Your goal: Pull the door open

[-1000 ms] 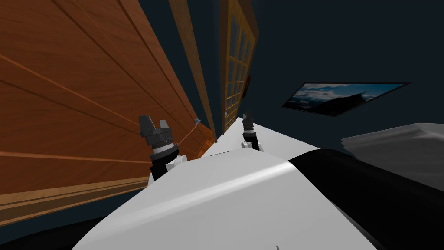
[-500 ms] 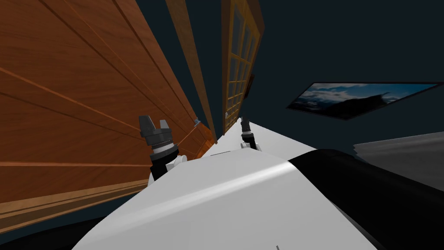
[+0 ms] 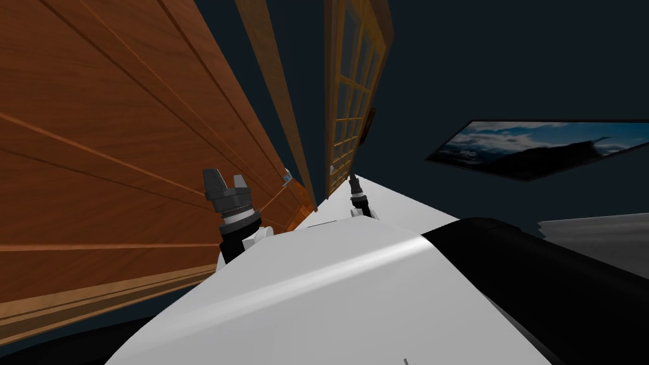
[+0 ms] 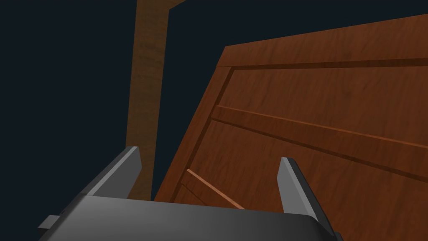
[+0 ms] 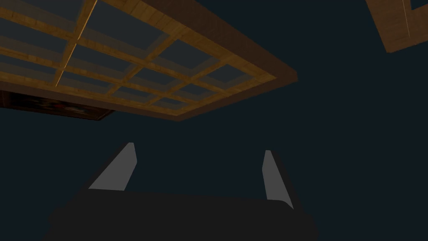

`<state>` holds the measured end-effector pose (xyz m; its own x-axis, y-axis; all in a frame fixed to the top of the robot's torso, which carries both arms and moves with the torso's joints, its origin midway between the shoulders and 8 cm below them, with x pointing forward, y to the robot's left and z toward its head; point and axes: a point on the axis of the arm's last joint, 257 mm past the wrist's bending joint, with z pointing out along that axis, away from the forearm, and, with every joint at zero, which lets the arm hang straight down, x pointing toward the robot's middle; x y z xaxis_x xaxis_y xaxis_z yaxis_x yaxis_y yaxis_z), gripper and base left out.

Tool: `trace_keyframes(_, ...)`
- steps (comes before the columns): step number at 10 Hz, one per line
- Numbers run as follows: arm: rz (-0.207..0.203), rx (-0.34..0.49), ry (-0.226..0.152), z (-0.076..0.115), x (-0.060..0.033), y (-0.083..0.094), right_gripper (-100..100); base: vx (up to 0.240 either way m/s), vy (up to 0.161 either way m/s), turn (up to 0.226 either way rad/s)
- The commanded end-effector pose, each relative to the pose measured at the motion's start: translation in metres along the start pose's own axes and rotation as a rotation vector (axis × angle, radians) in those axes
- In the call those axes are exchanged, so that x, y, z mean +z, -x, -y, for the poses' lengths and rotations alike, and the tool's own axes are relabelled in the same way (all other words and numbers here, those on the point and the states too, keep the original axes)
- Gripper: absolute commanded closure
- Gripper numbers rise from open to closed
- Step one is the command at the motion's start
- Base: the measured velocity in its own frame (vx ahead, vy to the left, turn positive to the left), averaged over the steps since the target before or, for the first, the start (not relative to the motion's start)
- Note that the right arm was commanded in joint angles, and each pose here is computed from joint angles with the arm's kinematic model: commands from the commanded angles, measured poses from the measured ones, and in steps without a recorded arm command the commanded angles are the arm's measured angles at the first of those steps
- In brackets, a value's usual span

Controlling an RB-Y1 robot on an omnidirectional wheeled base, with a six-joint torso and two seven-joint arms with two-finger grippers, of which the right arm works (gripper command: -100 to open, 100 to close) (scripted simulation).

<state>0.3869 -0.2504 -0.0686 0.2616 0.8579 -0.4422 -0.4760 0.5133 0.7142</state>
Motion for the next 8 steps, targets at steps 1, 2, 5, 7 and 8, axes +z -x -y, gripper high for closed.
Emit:
trace_keyframes(1,-0.018,-0.028,-0.009,0.01,-0.0028,-0.007,-100,0.053,-0.032,0.032)
trace_keyframes(2,-0.034,-0.053,-0.016,0.018,-0.0053,-0.013,-100,0.067,-0.053,0.094)
trace_keyframes(5,-0.082,-0.13,-0.03,0.041,-0.0134,-0.031,-100,0.099,-0.064,0.088)
trace_keyframes(7,-0.113,-0.185,-0.033,0.054,-0.0185,-0.042,-100,0.087,-0.079,0.087)
trace_keyframes(8,-0.118,-0.184,-0.043,0.058,-0.021,-0.044,-100,0.055,-0.063,0.037)
